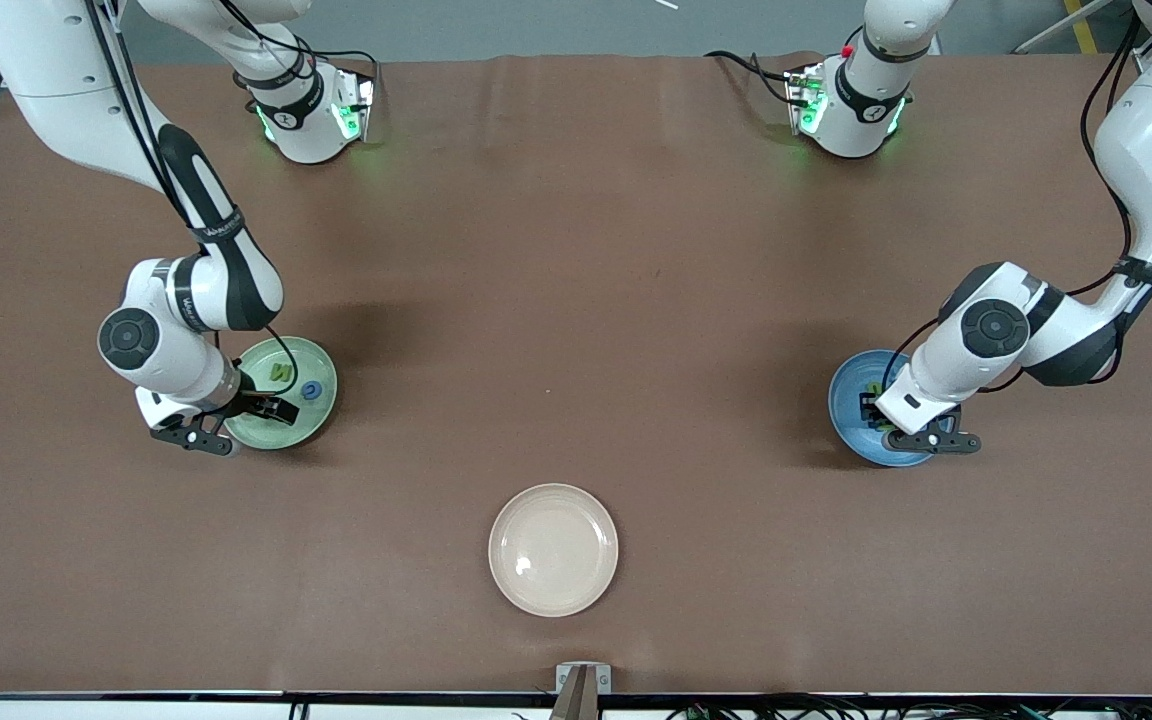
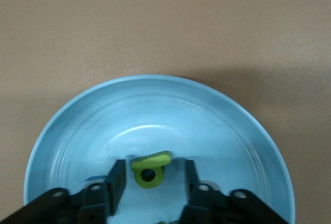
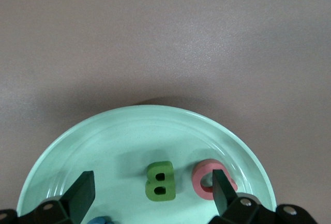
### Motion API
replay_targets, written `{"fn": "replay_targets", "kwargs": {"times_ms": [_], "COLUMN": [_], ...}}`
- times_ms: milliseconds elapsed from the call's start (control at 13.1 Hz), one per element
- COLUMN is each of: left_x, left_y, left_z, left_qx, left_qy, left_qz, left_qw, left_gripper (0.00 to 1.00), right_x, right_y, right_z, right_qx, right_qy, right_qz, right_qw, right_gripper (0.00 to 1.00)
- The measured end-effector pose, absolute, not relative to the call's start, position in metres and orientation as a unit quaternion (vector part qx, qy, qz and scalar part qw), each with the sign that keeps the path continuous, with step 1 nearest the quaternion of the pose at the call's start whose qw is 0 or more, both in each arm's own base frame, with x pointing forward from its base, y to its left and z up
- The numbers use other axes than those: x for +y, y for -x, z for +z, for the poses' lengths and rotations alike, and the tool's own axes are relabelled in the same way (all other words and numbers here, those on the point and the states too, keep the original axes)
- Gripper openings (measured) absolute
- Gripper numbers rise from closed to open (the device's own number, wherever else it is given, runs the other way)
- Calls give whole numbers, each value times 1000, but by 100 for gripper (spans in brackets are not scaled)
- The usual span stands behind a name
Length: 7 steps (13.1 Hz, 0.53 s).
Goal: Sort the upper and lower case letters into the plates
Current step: 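Lower the b into the blue plate and open the left gripper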
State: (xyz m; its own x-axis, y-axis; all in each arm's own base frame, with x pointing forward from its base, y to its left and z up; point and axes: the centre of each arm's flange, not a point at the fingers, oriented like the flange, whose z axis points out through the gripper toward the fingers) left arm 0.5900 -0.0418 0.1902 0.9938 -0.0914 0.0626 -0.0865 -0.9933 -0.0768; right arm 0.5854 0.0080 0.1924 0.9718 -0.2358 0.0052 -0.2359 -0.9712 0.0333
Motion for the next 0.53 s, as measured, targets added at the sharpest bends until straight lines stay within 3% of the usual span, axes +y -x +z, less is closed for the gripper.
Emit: {"fn": "replay_targets", "kwargs": {"times_ms": [305,534], "left_x": [-44,-51], "left_y": [-595,-597], "left_z": [201,216], "left_qx": [45,49], "left_qy": [997,997], "left_qz": [-43,-49], "left_qw": [37,42], "left_gripper": [99,100], "right_x": [10,11], "right_y": [-592,-605], "right_z": [202,220], "right_qx": [-118,-118], "right_qy": [-992,-992], "right_qz": [-32,-47], "right_qw": [22,25], "right_gripper": [100,100]}}
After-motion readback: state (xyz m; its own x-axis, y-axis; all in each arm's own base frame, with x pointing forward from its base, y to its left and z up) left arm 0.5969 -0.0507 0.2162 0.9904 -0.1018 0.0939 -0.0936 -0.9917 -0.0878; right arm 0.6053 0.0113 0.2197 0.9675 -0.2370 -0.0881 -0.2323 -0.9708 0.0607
